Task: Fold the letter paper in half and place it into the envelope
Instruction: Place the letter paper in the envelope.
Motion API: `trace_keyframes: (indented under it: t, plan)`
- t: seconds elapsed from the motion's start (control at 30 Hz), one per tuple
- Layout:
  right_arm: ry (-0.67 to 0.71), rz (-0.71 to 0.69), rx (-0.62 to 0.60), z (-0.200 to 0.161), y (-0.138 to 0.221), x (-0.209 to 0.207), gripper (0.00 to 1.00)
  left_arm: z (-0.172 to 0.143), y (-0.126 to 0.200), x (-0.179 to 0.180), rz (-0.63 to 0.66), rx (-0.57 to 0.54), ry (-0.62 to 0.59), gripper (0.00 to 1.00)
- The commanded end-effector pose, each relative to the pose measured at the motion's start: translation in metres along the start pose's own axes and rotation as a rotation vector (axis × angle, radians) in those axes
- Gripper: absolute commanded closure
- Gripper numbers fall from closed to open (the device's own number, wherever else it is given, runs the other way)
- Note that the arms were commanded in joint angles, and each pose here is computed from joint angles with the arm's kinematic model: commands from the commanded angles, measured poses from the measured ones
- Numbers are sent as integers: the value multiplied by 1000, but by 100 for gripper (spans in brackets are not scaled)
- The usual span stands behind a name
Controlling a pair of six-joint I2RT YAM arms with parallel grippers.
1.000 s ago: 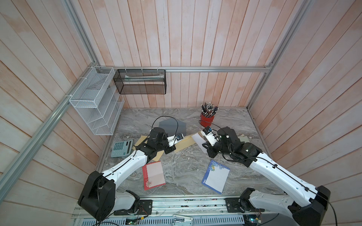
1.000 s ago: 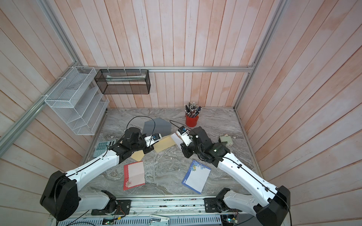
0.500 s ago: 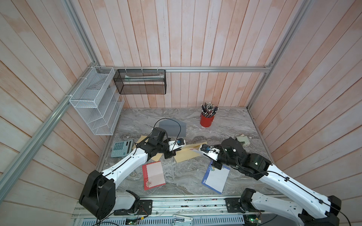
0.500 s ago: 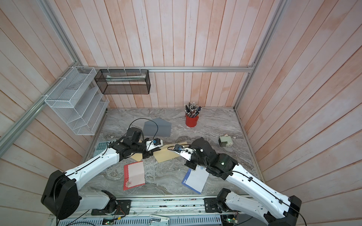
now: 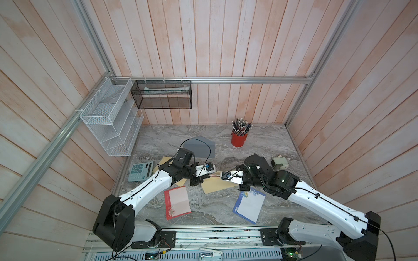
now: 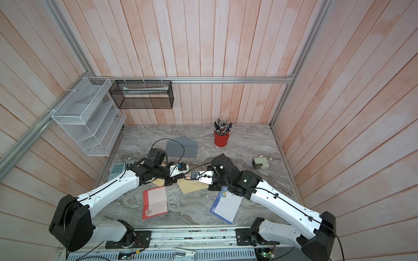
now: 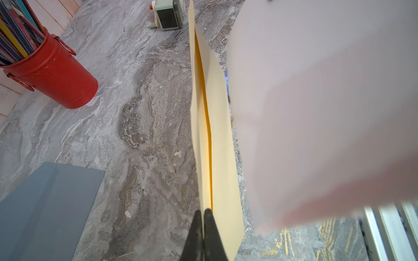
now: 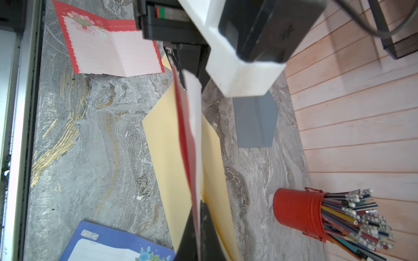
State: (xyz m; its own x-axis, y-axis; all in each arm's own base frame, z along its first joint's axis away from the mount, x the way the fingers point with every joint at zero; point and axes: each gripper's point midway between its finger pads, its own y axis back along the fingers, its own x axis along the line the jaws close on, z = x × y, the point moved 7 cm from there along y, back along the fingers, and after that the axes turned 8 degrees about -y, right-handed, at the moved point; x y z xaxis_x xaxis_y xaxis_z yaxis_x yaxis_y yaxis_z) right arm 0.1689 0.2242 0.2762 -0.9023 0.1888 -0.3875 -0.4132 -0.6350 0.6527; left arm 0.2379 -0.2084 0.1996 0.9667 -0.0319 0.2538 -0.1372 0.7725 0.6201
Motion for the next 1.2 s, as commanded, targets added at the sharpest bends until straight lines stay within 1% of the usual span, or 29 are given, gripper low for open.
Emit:
trace_keyframes:
  t: [0.0,0.13,0.27,0.4,0.5,0.8,1.17]
  plan:
    - [77,38,3,6,0,5,100,7,1,-4,-47,-29,-40,100]
    - [113,31,21,4,-5,7,100,9,3,-7,-66,-42,-69,100]
    - [129,20,4,3,-7,10,100,11,2,-6,-86,-16,-72,100]
    - [128,-3,-21,-3,-7,14,100,13,-6,-4,-143,100,-86,100]
    - [107,5,-28,-9,-8,20,100,14,-8,-2,-151,141,-95,100]
    - [67,-19,-27,-23,-10,26,100,9,-5,-12,-124,118,-145,100]
    - [92,-19,7,-30,-22,28,100,10,-6,-14,-136,98,-131,100]
